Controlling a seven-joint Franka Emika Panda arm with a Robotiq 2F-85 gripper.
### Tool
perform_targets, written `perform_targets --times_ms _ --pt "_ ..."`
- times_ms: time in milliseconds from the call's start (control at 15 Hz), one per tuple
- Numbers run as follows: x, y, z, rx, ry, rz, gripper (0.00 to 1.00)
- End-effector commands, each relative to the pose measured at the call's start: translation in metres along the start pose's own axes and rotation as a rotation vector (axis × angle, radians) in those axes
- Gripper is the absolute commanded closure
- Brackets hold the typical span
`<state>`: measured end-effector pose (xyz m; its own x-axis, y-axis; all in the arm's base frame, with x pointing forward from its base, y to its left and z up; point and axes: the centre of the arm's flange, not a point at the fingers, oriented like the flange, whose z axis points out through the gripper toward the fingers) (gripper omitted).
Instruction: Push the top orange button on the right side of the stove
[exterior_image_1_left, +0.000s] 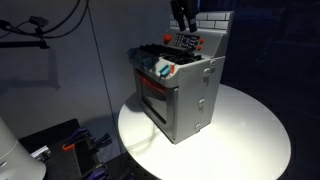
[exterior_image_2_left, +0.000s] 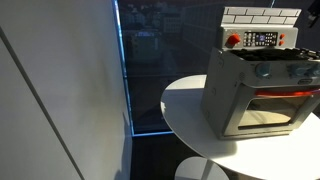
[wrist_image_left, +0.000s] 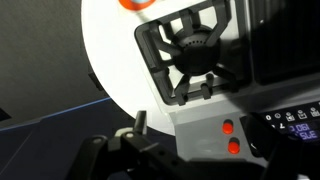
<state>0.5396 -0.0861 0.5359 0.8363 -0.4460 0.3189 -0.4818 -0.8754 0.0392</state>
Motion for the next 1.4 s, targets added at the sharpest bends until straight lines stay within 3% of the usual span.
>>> perform_targets --times_ms 0,800,1333 --pt "0.002 0.001 0.011 -0.015 0.037 0.076 0.0" --pt "0.003 -0.002 0.02 -0.013 0.03 0.091 0.0" --pt "0.025 -0.005 0.034 0.012 0.078 0.142 0.0"
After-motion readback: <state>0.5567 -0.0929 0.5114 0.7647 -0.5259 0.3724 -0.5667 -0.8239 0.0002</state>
